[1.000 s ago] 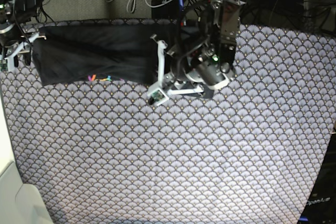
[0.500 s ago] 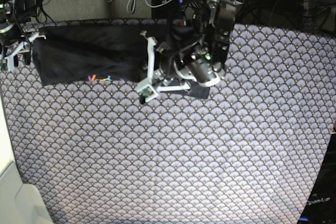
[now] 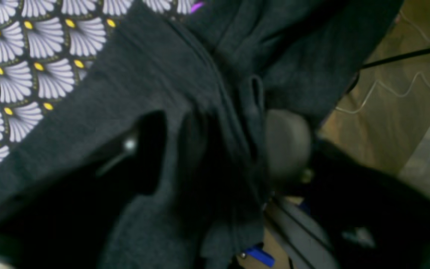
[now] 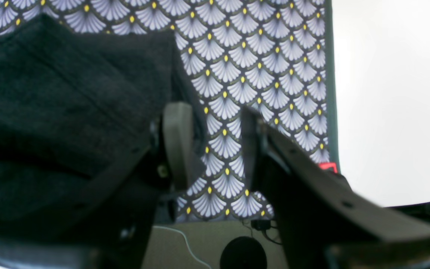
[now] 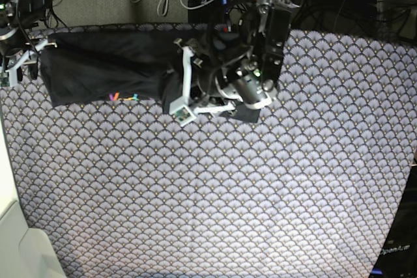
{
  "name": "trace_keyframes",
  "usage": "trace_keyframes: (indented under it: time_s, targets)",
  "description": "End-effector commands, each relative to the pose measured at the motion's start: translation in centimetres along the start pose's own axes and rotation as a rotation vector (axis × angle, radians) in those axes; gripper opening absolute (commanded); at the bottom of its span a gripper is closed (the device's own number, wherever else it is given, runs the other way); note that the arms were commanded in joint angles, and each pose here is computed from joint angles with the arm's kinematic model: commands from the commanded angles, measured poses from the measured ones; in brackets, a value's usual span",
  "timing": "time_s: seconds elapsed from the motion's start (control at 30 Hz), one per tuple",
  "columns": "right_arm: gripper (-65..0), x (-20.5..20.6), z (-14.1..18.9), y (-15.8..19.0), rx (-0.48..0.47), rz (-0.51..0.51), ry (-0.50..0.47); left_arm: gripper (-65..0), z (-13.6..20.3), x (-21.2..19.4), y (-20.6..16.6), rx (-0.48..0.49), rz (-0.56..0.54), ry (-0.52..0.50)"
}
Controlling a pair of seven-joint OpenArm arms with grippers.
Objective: Fold the T-shirt properly
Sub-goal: 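Lower the folded end onto the shirt's middle with the left gripper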
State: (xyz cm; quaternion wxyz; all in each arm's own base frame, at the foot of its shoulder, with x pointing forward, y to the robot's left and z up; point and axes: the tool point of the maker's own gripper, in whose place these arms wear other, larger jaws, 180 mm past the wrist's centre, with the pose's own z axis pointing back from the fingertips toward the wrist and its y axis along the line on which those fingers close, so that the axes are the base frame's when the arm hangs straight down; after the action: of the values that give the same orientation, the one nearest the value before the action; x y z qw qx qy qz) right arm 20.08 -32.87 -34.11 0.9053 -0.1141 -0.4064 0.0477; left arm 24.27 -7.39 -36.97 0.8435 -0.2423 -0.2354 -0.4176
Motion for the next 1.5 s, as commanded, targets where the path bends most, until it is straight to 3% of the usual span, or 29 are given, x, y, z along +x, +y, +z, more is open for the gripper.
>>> trace_keyframes:
  time_s: [0.0,0.17,0.43,0.67,0.87,1.13,1.47]
  targets:
    - [-42.1,1.3,0.4,-0.7,-0.018,0.019,-0.044,-13.1,0.8,2.4,-0.5,-0.019,-0.016,-0.087]
    - [-42.1,1.3,0.4,-0.7,-0.018,0.019,-0.044,-6.3,1.9,3.6,-0.9,-0.018,-0.033,-0.137]
    - [-42.1,1.5,0.4,-0.8,-0.019,0.018,-0.050,-6.5,2.0,3.2,-0.8,-0.008,-0.052,-0.099]
    - [-42.1,1.7,0.2,-0.6,-0.016,0.019,-0.055,-6.5,2.6,0.0,1.6,0.043,-0.114,0.024]
    - [-42.1,1.7,0.2,-0.6,-0.016,0.019,-0.055,-6.5,2.2,-1.9,0.4,0.019,-0.212,0.102]
    - [-42.1,1.7,0.2,-0.6,-0.016,0.019,-0.055,-6.4,2.4,-0.8,-1.9,-0.007,-0.236,0.052]
    - [-42.1,1.8,0.2,-0.6,-0.015,0.019,-0.055,-6.5,2.4,-2.1,-2.7,-0.023,-0.303,0.097]
